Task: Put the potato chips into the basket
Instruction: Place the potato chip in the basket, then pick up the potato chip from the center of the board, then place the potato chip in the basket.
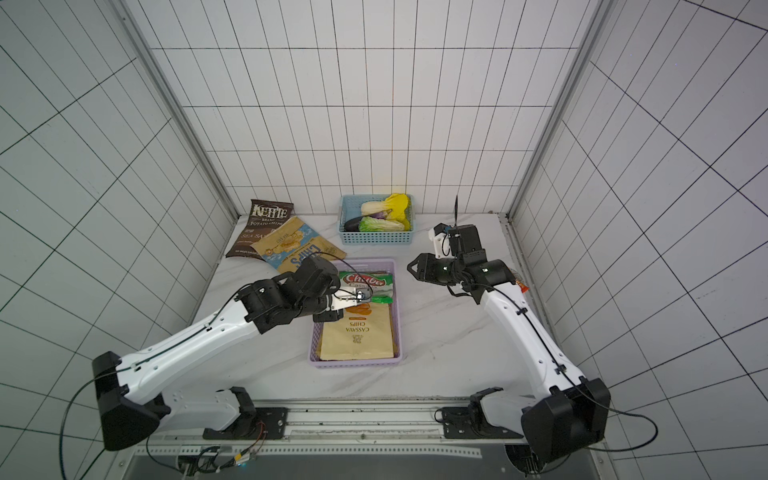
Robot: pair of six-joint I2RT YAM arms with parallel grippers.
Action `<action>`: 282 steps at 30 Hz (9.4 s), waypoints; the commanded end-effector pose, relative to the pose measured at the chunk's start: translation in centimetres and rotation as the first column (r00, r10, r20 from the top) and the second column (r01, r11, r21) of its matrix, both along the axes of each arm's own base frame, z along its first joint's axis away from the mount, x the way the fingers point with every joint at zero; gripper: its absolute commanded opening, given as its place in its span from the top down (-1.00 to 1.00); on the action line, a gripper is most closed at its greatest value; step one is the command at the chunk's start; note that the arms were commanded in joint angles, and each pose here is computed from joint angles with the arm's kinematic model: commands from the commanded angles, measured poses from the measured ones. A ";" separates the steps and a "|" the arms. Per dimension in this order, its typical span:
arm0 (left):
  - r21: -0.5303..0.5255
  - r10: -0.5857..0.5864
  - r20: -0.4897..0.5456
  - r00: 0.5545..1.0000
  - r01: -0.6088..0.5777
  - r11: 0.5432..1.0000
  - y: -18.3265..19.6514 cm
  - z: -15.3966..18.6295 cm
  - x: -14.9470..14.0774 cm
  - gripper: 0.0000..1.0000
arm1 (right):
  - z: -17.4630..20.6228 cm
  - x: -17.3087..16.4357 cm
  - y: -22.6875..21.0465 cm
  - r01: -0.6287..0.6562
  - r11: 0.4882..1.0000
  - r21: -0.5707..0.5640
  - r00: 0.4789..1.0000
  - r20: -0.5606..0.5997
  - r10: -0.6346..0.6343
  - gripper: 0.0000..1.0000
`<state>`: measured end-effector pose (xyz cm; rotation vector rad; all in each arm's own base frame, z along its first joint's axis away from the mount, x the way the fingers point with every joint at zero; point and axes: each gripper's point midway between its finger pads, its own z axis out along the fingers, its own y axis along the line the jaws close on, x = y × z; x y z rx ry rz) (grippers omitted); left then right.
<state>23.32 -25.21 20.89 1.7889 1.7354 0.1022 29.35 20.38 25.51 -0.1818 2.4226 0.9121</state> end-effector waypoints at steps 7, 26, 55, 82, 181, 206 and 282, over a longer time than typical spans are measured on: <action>0.122 -0.090 -0.422 0.902 0.155 0.980 2.4 -4.2 -9.3 -0.36 | -1.1 0.1 0.2 -0.012 1.000 0.015 0.998 -0.069 0.013 0.07; -0.139 0.154 -0.467 0.871 -0.244 0.960 3.2 -2.0 -1.3 -0.40 | -5.8 -11.0 11.9 -0.481 0.852 0.208 0.812 -0.261 0.522 0.21; -0.048 0.149 -0.628 0.764 -0.230 0.972 3.4 -9.8 -5.3 -0.40 | -19.3 -14.6 10.6 -0.500 0.866 0.029 0.726 -0.532 0.437 0.74; -0.103 0.767 0.068 0.638 -0.761 0.641 19.5 -4.1 15.1 -0.79 | -4.8 -6.9 6.1 -0.264 0.962 0.072 0.952 -0.141 0.272 0.33; -0.631 0.613 -0.045 0.789 -0.498 0.595 7.3 22.1 10.0 1.00 | -2.6 -6.6 6.3 -0.220 0.951 0.216 0.958 -0.135 0.252 0.31; -0.633 0.469 -0.238 0.850 -0.502 0.589 -0.2 15.2 9.3 1.00 | -3.9 -3.3 5.1 -0.069 0.986 0.150 0.983 -0.156 0.093 0.31; -0.089 0.235 -0.535 0.811 -0.330 0.940 3.5 -12.9 -3.4 -0.63 | -18.6 -7.4 9.4 -0.318 0.918 -0.239 0.881 -0.433 0.192 0.37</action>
